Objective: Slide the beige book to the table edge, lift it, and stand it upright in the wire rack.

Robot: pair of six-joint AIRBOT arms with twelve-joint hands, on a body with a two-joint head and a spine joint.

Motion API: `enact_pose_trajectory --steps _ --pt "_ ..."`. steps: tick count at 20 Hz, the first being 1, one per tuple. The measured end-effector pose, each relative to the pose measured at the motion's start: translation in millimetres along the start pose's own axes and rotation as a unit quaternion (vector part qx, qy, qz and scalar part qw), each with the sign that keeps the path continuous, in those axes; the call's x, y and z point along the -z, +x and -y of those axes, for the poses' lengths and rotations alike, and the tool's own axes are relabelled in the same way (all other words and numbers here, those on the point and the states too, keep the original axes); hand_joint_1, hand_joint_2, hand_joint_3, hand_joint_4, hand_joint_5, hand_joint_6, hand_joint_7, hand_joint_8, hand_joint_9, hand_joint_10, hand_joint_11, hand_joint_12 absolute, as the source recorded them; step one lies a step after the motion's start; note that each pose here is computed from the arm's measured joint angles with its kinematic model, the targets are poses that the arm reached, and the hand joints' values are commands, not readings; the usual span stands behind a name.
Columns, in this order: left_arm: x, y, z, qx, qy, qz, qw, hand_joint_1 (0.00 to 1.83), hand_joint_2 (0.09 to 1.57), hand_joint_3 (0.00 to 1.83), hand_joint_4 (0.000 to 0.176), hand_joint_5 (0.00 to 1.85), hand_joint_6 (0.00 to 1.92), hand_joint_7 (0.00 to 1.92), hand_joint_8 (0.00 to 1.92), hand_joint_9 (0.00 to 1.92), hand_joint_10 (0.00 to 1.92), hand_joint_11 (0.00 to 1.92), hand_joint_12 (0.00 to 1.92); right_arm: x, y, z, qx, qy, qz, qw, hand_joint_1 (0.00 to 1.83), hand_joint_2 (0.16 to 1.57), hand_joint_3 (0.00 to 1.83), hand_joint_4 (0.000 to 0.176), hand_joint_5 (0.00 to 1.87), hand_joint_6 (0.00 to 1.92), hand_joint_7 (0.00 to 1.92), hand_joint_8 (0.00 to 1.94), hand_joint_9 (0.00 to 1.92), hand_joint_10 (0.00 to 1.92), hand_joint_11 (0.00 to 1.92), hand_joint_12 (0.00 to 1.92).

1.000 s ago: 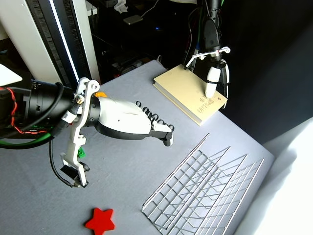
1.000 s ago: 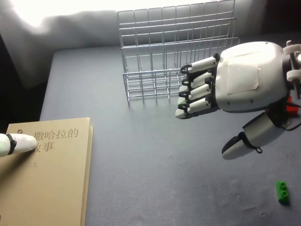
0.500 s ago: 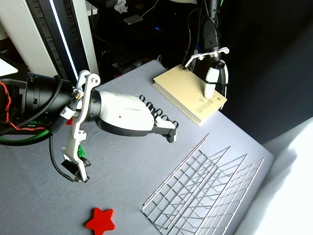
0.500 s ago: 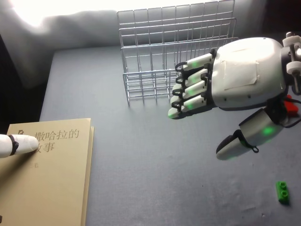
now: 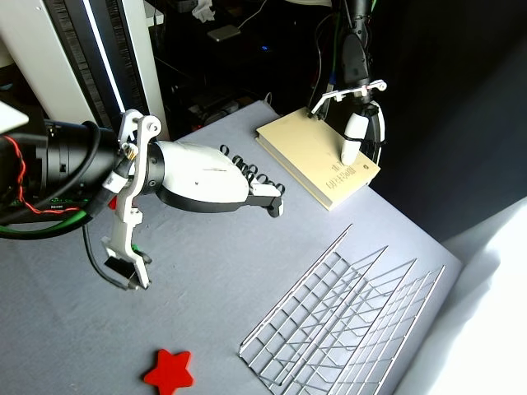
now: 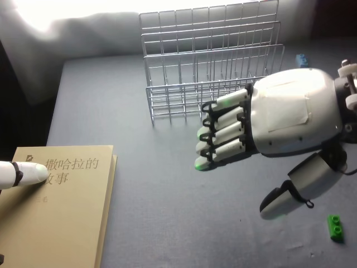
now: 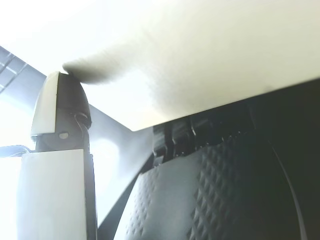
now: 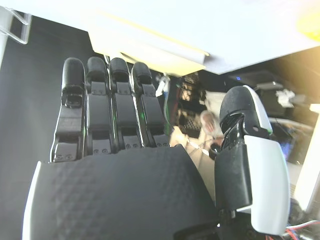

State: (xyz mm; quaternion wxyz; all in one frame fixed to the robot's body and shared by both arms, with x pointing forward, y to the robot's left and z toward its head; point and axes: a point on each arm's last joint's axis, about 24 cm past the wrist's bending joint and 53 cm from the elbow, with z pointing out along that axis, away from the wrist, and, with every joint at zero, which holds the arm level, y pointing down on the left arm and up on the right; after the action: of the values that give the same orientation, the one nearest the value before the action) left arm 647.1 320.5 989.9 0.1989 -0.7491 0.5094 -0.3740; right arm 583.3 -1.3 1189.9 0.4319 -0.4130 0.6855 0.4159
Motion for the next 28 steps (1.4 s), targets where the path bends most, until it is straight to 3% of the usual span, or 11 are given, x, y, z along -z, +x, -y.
enact_pose_trajectory --steps 5,6,7,8,9,10,14,19,22,24,28 --pt "-0.1 1.1 0.4 0.003 0.000 -0.001 1.0000 1.29 1.20 0.00 0.000 0.66 0.01 0.72 0.03 0.74 0.07 0.39 1.09 -2.5 6.4 -9.9 -0.006 -0.014 -0.005 0.9999 0.11 1.12 0.00 0.000 0.29 0.00 0.29 0.00 0.29 0.00 0.00 0.82" --pt "-0.1 1.0 0.7 0.003 0.000 -0.001 1.0000 1.19 1.27 0.00 0.000 0.66 1.14 0.78 1.04 0.83 0.11 0.46 1.10 -2.6 5.6 -10.2 -0.011 -0.014 -0.003 0.9998 0.12 1.11 0.00 0.000 0.30 0.00 0.31 0.00 0.30 0.01 0.00 0.86" --pt "-0.1 1.8 1.2 0.003 0.001 -0.002 1.0000 1.14 1.30 0.00 0.000 0.58 1.48 0.73 1.36 0.83 0.12 0.46 1.14 -2.0 4.4 -10.1 -0.020 -0.014 0.001 0.9997 0.12 1.12 0.00 0.000 0.30 0.00 0.30 0.00 0.30 0.00 0.00 0.86" --pt "0.0 0.9 3.0 0.007 0.003 0.000 1.0000 1.30 1.25 0.00 0.000 0.60 1.41 0.74 1.37 0.75 1.21 0.58 1.17 -1.8 3.8 -10.4 -0.030 -0.016 0.005 0.9994 0.11 1.12 0.00 0.000 0.29 0.00 0.29 0.00 0.29 0.00 0.00 0.85" --pt "0.8 -0.4 4.1 0.009 0.003 0.001 1.0000 1.33 1.25 0.00 0.000 0.60 1.39 0.73 1.39 0.72 1.45 0.61 1.20 -1.9 5.9 -10.3 -0.031 -0.016 0.003 0.9994 0.11 1.12 0.00 0.000 0.29 0.00 0.29 0.00 0.29 0.00 0.00 0.85" --pt "1.7 0.0 5.4 0.013 0.002 0.000 0.9999 1.45 1.23 0.00 0.000 0.60 1.28 0.71 1.39 0.71 1.43 0.69 1.60 -2.1 8.9 -11.0 -0.033 -0.017 0.000 0.9993 0.12 1.12 0.00 0.000 0.29 0.00 0.30 0.00 0.29 0.00 0.00 0.85" --pt "2.6 1.4 6.2 0.013 0.001 -0.001 0.9999 1.48 1.20 0.00 0.000 0.65 1.18 0.65 1.50 0.71 1.46 0.86 1.50 3.8 15.0 -15.5 -0.059 -0.027 0.000 0.9979 0.16 1.11 0.00 0.000 0.33 0.00 0.33 0.00 0.34 0.00 0.00 0.94" --pt "12.4 7.0 20.1 0.015 0.020 -0.008 0.9997 1.49 1.15 0.00 0.000 0.86 1.08 0.73 1.25 0.77 1.35 0.91 1.44 29.7 21.3 -5.9 -0.065 0.002 -0.001 0.9979 0.15 1.12 0.00 0.000 0.31 0.00 0.31 0.00 0.31 0.00 0.00 0.93" --pt "21.1 4.7 39.3 0.015 0.051 -0.005 0.9986 1.47 1.23 0.00 0.000 0.74 1.27 0.55 1.41 0.61 1.50 0.75 1.60 49.2 29.2 8.4 -0.074 0.029 -0.006 0.9968 0.12 1.12 0.00 0.000 0.30 0.00 0.29 0.00 0.29 0.00 0.00 0.90" --pt "27.0 4.1 52.2 0.021 0.071 -0.005 0.9972 1.47 1.24 0.00 0.000 0.71 1.31 0.55 1.40 0.60 1.50 0.72 1.65 60.0 32.7 15.1 -0.082 0.042 -0.008 0.9958 0.13 1.12 0.00 0.000 0.33 0.00 0.33 0.00 0.33 0.01 0.01 0.94" --pt "37.4 6.5 80.4 0.037 0.127 -0.010 0.9911 1.47 1.24 0.00 0.000 0.70 1.31 0.53 1.42 0.59 1.52 0.75 1.60 76.8 47.4 23.9 -0.098 0.060 -0.022 0.9931 0.14 1.12 0.00 0.000 0.32 0.00 0.31 0.00 0.32 0.00 0.01 0.95"
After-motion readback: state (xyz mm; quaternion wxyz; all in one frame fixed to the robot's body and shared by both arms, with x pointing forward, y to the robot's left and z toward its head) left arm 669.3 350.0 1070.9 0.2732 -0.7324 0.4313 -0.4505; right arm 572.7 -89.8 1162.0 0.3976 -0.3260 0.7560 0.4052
